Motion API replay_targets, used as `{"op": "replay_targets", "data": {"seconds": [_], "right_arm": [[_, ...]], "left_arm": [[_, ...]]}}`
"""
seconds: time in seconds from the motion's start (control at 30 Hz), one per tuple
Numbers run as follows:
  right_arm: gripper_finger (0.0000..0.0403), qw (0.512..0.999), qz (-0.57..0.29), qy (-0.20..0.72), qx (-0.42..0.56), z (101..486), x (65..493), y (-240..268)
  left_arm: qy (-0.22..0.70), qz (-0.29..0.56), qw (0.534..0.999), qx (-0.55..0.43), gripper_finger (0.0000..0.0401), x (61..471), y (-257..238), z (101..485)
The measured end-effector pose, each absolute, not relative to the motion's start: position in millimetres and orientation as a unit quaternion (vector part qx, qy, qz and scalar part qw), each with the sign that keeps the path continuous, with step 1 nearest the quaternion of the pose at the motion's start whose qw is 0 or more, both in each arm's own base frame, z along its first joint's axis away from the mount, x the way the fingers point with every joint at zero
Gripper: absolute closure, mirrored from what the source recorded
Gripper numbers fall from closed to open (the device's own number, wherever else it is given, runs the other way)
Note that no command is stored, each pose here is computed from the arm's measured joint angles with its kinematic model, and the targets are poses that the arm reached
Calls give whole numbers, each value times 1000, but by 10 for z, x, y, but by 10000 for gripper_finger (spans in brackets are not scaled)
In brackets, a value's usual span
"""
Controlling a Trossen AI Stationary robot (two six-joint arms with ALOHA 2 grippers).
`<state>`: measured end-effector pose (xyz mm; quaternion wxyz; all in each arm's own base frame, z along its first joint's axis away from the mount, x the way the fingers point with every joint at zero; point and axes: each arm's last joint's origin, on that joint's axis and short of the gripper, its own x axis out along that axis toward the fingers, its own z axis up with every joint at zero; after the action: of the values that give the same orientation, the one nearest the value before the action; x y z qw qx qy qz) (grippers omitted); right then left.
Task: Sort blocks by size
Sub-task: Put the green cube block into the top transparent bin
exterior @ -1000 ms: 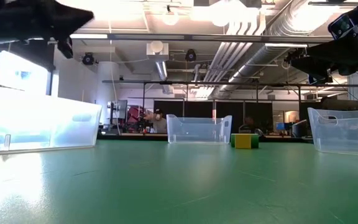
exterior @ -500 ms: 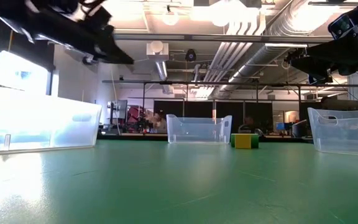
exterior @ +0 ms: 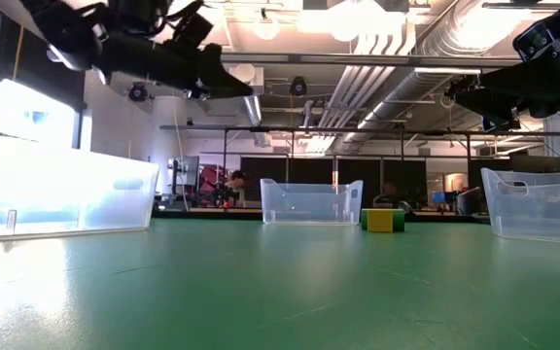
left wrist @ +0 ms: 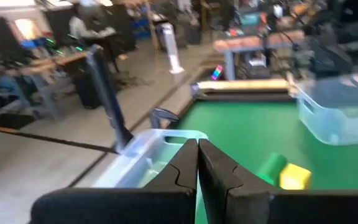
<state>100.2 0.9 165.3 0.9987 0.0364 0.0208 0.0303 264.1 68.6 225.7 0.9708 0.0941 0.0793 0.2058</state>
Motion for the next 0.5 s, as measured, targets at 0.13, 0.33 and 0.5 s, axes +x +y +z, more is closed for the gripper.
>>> {"op": "replay_targets", "data": {"seconds": [0.13, 0.33, 0.5], "right_arm": [[188, 999, 30, 21, 36, 1653, 1002, 9], [188, 999, 30, 21, 36, 1653, 1002, 9], [188, 999, 30, 21, 36, 1653, 1002, 8]], "left_arm": [[147, 157, 970, 111, 401, 2697, 506, 2352], [269, 175, 936, 146, 401, 2544, 210, 2363], [315, 311, 892, 90, 401, 2261, 384, 2396]]}}
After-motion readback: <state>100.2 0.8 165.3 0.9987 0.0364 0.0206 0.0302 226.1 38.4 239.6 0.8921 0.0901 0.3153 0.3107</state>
